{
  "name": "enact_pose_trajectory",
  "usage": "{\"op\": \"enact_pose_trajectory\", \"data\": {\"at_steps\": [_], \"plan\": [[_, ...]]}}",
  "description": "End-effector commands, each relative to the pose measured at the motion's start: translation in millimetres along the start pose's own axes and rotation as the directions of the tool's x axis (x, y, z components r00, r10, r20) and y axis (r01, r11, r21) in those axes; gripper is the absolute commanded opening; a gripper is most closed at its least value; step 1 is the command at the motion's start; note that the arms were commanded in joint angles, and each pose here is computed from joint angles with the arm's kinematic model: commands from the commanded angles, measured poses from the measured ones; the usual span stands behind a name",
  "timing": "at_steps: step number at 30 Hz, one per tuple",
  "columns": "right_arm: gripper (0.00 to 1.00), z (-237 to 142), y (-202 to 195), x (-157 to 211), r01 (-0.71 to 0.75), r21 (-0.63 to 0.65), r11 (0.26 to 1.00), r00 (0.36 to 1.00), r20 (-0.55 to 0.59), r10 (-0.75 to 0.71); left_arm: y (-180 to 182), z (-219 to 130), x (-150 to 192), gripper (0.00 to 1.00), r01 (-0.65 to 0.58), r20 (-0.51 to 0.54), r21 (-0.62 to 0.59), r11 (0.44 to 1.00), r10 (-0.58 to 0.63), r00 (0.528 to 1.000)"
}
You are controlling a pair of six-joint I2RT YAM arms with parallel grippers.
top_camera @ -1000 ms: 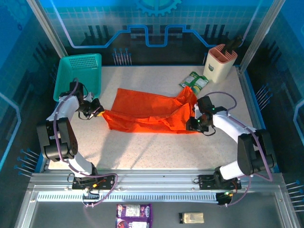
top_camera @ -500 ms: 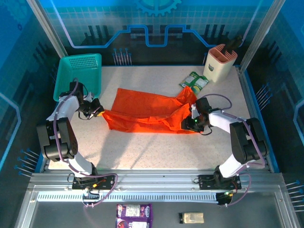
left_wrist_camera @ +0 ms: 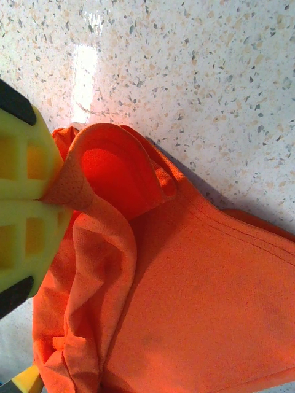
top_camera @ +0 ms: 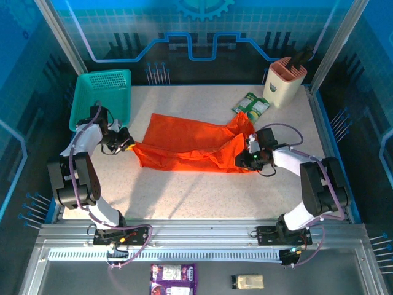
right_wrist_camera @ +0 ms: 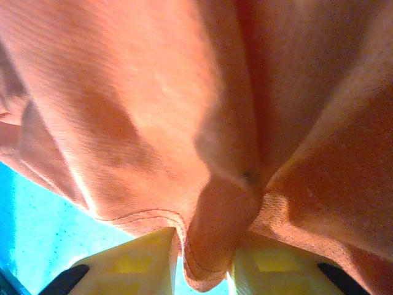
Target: Fold the inside-out t-shirt
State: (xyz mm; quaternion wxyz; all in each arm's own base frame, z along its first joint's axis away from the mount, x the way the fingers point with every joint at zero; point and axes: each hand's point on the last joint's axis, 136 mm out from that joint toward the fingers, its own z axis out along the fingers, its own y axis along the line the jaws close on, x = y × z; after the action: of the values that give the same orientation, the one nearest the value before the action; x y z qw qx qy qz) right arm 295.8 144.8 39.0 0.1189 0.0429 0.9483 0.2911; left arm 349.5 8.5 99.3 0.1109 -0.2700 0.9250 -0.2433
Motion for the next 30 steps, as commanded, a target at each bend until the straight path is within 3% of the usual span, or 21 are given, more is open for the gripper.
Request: {"op": "enact_pose_trajectory", "data": {"at_steps": [1,6,12,16,20,26,30], "plan": [[0.26,-8,3,-2,0.001,-0.015,1.000,1.000,0.019,-0.001,2,-5,0,0.00,-0.006,0.012,-0.002,1.000,0.006,1.000],[0.21,-5,-1,-6,0.002,0.004,1.000,1.000,0.017,-0.002,3,-4,1,0.00,-0.004,0.006,-0.005,1.000,0.004,1.000],[0.00,-19,11,-18,0.005,-0.015,1.000,0.999,0.054,-0.004,-6,-16,-4,0.00,-0.018,0.051,0.015,1.000,0.017,0.999],[0.00,-70,39,-35,0.046,-0.008,0.999,0.984,0.171,-0.044,-37,-58,-13,0.00,-0.060,0.183,0.087,0.994,0.043,0.982],[0.00,-151,83,-68,0.113,-0.008,0.994,0.929,0.356,-0.103,-79,-123,-20,0.00,-0.136,0.339,0.167,0.977,0.073,0.938],[0.00,-292,148,-102,0.217,0.048,0.975,0.752,0.629,-0.198,-146,-249,-14,0.00,-0.320,0.614,0.244,0.916,0.110,0.782],[0.00,-383,185,-99,0.272,0.102,0.957,0.580,0.776,-0.248,-180,-334,10,0.00,-0.457,0.777,0.214,0.863,0.134,0.615]]}}
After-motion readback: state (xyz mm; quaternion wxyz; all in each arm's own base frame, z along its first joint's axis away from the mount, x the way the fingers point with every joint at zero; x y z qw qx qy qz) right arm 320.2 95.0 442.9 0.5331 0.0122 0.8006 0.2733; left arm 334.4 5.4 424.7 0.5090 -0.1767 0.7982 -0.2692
